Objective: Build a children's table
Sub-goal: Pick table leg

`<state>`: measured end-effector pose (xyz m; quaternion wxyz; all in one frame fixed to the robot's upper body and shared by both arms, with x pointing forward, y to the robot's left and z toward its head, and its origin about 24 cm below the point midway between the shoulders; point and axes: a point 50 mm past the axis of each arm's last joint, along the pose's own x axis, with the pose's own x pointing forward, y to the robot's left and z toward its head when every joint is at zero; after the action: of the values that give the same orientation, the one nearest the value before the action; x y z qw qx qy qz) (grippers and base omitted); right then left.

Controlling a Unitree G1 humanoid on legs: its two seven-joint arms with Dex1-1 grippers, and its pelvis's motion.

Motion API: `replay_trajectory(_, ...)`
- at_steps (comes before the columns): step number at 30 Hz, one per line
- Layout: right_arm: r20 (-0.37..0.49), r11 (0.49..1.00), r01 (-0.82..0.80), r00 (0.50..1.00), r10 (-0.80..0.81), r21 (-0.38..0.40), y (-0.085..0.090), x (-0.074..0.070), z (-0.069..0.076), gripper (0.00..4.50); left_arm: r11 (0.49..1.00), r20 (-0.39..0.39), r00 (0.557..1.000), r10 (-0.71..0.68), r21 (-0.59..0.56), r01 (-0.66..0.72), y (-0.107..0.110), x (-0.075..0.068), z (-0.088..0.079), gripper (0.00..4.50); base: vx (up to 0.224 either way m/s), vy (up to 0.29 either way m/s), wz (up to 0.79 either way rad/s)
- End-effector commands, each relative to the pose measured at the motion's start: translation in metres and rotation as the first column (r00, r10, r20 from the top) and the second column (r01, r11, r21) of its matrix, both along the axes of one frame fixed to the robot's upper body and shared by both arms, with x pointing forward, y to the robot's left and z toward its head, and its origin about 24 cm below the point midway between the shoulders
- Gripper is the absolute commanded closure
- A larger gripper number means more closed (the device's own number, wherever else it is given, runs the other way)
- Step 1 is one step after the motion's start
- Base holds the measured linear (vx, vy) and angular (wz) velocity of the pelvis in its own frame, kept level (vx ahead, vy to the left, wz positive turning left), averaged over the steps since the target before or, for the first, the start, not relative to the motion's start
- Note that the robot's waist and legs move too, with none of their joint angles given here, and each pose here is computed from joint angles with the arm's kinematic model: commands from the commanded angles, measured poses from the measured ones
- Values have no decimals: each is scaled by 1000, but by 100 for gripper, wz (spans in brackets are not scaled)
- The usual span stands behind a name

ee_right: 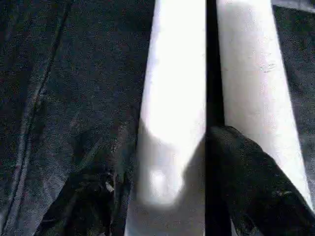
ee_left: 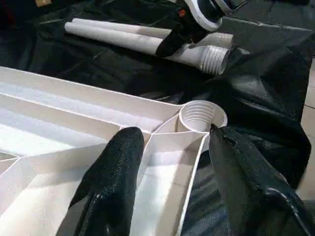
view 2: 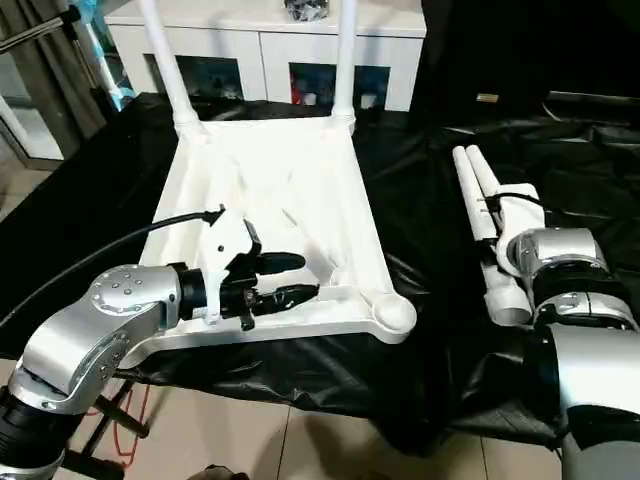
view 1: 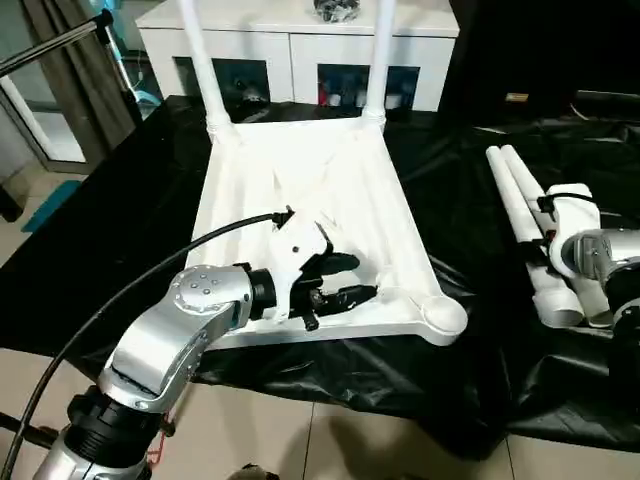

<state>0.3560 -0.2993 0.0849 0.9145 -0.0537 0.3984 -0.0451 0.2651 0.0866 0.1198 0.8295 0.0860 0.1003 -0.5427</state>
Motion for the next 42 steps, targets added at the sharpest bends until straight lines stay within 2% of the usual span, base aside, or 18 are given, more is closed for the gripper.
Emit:
replay_trajectory(1, -26, 1000, -9, 1000, 9, -3, -2, -1, 3, 175, 1000, -8, 1000, -20, 16, 20, 0, -3, -1, 200, 0, 0, 0)
replay_trajectory(9, -54, 990, -49, 997, 56, 129, 11, -1, -2, 175, 1000, 3, 1000, -20, 6, 20, -1, 0, 2, 200, 0, 0, 0)
replay_trajectory(10, -64, 990, -59, 996, 67, 126, 12, -1, -3, 193, 1000, 3, 1000, -21, 6, 21, -2, 1, 2, 193, 0, 0, 0)
replay_trajectory(12, -77, 991, -66, 994, 75, 114, 12, -1, -4, 193, 1000, 4, 1000, -22, 6, 22, -3, 1, 2, 193, 0, 0, 0)
replay_trajectory(13, -84, 991, -68, 993, 78, 114, 13, -2, -6, 221, 1000, 4, 1000, -28, 7, 28, -4, 0, 1, 192, 0, 0, 0)
replay_trajectory(19, -117, 987, -96, 987, 110, 126, 18, -4, -12, 256, 999, 3, 999, -43, 10, 43, -4, -2, 2, 192, 0, 0, 0)
replay_trajectory(24, -115, 988, -86, 988, 101, 126, 17, -5, -13, 264, 998, 5, 998, -56, 16, 56, -6, 0, 1, 192, 0, 0, 0)
replay_trajectory(29, -45, 981, -43, 998, 52, 188, 15, -1, -6, 264, 998, -8, 998, -68, -9, 68, -10, 2, 2, 192, 0, 0, 0)
replay_trajectory(32, 2, 955, -66, 998, 69, 289, 23, 3, 1, 265, 993, -19, 998, -66, -97, 64, -14, 3, 8, 192, 0, 0, 0)
replay_trajectory(35, 90, 939, -119, 991, 95, 321, 28, 7, 5, 265, 986, -25, 999, -29, -164, 25, -17, 9, 15, 192, 0, 0, 0)
replay_trajectory(38, 291, 873, -255, 947, 137, 417, 50, 14, 16, 265, 953, -53, 995, 83, -287, -95, -22, 27, 27, 192, 0, 0, 0)
replay_trajectory(40, 398, 809, -349, 904, 158, 472, 65, 12, 23, 265, 924, -88, 989, 122, -353, -146, -26, 35, 34, 192, 0, 0, 0)
replay_trajectory(42, 466, 753, -420, 868, 170, 507, 76, 9, 28, 265, 903, -116, 984, 132, -396, -168, -30, 40, 38, 192, 0, 0, 0)
